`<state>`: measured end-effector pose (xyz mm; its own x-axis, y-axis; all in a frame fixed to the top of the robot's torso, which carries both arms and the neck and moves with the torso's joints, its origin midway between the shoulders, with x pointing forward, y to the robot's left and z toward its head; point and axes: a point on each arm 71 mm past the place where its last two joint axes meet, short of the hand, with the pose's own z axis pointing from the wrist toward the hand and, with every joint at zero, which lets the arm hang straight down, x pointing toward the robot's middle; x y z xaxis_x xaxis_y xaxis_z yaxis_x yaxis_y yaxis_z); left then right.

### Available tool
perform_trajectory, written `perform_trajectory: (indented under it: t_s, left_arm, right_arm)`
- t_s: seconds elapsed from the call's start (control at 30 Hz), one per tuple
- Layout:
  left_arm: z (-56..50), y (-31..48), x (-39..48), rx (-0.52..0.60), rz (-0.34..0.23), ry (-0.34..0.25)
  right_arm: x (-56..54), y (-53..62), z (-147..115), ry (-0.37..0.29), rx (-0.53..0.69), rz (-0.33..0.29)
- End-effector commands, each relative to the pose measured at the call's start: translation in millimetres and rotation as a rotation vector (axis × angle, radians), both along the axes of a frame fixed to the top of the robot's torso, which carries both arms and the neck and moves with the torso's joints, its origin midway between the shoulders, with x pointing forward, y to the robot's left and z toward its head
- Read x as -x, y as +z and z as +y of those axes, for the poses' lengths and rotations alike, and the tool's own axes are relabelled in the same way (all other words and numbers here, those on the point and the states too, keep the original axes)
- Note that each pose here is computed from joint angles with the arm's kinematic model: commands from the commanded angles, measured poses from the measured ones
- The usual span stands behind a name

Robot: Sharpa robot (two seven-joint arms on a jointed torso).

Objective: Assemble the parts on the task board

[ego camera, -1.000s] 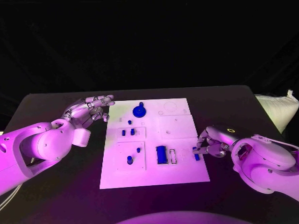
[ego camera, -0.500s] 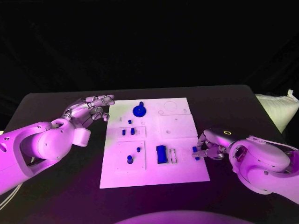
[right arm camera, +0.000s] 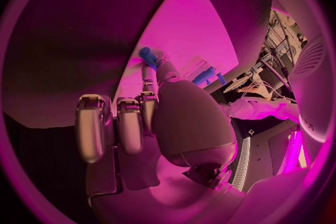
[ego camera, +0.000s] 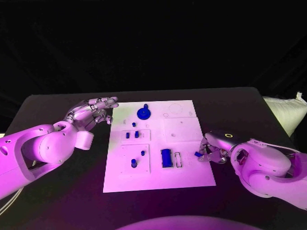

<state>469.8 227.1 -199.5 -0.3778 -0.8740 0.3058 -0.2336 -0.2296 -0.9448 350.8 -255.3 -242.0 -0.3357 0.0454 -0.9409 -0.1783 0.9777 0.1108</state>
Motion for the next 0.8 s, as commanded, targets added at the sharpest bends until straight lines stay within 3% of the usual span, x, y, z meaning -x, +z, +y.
perform_trajectory:
  t_s: [0.03, 0.33, 0.8]
  left_arm:
    - [-2.2, 1.0, 0.8, 0.009, -0.009, -0.019]
    - [-1.8, 0.9, 0.9, 0.008, -0.007, -0.018]
    - [-1.7, 0.8, 1.1, 0.006, -0.007, -0.018]
  right_arm:
    - [4.7, -14.5, 0.1, 0.049, 0.144, 0.056]
    - [7.1, -22.2, 6.5, 0.081, 0.186, 0.069]
    - [10.1, -14.9, 10.6, 0.001, -0.013, 0.063]
